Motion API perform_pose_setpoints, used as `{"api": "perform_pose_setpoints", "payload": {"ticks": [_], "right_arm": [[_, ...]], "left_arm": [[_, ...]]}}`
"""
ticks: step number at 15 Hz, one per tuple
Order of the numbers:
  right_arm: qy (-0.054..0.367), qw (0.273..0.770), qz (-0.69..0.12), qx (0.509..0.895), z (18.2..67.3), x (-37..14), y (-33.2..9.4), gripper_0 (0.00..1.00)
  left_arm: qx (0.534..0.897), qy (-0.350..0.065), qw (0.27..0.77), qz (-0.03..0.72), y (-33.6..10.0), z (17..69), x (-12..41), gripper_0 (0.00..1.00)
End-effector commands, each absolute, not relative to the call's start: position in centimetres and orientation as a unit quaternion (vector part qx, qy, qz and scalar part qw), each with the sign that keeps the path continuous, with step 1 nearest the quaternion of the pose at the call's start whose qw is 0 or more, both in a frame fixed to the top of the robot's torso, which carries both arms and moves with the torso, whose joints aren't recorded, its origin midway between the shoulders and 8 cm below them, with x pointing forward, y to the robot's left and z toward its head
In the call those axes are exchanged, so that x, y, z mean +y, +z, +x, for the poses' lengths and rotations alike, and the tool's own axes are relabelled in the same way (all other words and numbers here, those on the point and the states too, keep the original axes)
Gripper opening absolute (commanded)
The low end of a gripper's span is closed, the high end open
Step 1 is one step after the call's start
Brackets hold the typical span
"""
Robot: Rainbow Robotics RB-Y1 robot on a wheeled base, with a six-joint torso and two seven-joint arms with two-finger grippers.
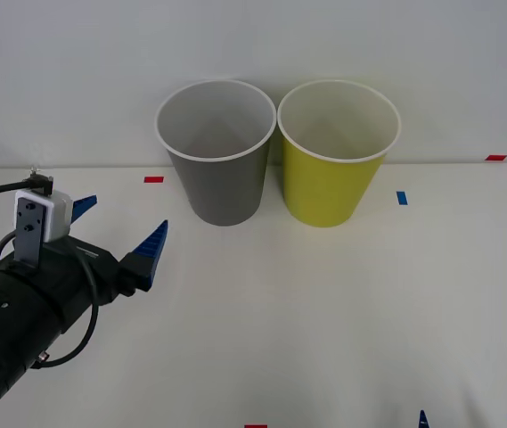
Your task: Put cans in the gray bin and PET bottles in the light green bin.
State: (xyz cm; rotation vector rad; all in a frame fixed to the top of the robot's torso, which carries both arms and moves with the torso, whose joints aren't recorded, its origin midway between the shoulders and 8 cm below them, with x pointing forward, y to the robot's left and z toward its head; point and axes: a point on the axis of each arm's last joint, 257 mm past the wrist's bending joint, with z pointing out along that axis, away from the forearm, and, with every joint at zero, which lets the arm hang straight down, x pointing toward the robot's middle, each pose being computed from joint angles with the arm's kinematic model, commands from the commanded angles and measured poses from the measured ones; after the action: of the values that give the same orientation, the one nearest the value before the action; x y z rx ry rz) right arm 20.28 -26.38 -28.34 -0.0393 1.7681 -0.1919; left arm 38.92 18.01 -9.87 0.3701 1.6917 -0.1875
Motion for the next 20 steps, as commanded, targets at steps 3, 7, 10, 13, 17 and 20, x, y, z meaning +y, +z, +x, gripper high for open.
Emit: {"api": "perform_pose_setpoints", "payload": {"ticks": [3, 7, 10, 13, 17, 20], "right_arm": [[-0.084, 0.63, -0.017, 0.772, 20.3, -26.4, -28.3, 1.0], [-0.084, 0.63, -0.017, 0.772, 20.3, -26.4, -28.3, 1.0], [-0.084, 0.63, -0.017, 0.772, 20.3, -26.4, -28.3, 1.0], [-0.084, 0.63, -0.017, 0.772, 20.3, -26.4, -28.3, 1.0], [-0.084, 0.63, -0.017, 0.772, 20.3, -26.4, -28.3, 1.0], [-0.084, 0.63, -0.017, 0.772, 20.3, -26.4, -28.3, 1.0]], "left_arm": [[0.724, -0.084, 0.672, 0.131, -14.1, 40.7, 19.2, 1.0], [0.716, -0.068, 0.683, 0.125, -17.4, 39.4, 20.4, 1.0], [0.717, -0.045, 0.684, 0.129, -19.6, 37.1, 21.1, 1.0], [0.731, -0.043, 0.671, 0.112, -21.5, 34.6, 22.1, 1.0], [0.75, -0.042, 0.654, 0.094, -23.7, 32.0, 23.2, 1.0], [0.749, -0.032, 0.655, 0.095, -25.3, 30.9, 24.1, 1.0]]}}
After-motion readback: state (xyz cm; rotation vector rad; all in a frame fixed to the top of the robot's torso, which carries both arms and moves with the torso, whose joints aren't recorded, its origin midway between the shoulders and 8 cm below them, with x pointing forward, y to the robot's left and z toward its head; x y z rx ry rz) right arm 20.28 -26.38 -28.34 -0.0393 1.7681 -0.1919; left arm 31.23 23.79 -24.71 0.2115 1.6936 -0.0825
